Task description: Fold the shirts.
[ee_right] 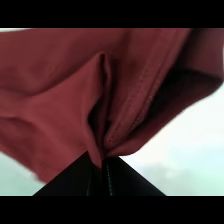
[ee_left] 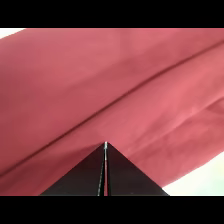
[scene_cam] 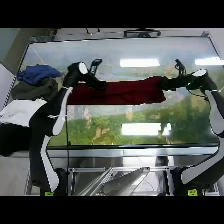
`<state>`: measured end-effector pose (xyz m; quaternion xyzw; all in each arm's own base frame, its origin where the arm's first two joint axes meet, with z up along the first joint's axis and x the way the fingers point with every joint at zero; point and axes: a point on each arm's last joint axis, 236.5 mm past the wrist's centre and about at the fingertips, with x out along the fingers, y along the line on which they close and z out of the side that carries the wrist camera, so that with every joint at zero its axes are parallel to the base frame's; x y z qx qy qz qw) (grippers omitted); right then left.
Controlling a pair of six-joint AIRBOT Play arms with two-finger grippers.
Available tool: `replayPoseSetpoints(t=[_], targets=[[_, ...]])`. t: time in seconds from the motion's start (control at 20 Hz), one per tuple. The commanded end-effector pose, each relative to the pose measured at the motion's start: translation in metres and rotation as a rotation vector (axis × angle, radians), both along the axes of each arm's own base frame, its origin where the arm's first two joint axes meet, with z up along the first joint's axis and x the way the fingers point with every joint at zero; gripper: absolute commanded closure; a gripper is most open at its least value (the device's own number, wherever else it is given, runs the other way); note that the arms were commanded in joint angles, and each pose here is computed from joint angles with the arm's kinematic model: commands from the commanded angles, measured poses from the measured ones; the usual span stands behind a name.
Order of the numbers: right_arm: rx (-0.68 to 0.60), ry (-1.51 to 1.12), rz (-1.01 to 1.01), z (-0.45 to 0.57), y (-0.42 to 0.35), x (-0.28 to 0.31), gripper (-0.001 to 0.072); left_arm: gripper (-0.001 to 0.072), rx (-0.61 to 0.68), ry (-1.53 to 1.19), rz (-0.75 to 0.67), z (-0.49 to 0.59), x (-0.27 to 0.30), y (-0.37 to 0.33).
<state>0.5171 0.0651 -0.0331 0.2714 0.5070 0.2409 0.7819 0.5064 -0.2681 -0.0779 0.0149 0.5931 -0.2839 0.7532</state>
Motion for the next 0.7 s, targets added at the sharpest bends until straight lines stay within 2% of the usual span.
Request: replayPoseSetpoints(t=[0.0, 0.2, 0.4, 0.55, 0.65], targets=[[0.006, -0.073, 0.069, 0.058, 0.003, -0.01, 0.0691, 0.0708, -0.026, -0.08, -0.07, -0.021, -0.009, -0.067], [0.017, -0.124, 0.188, 0.12, 0.017, -0.027, 0.0691, 0.07, -0.057, -0.096, -0.101, -0.033, -0.024, -0.108], [0.017, -0.143, 0.225, 0.149, 0.02, -0.033, 0.0691, 0.0691, -0.21, -0.101, -0.062, -0.005, -0.022, -0.143], [0.034, -0.143, 0.214, 0.166, 0.027, -0.032, 0.0691, 0.069, -0.233, -0.144, -0.105, 0.061, -0.022, -0.137], [0.106, -0.192, 0.254, 0.189, 0.064, -0.031, 0.069, 0.0689, -0.245, -0.186, -0.099, 0.122, -0.024, -0.106]])
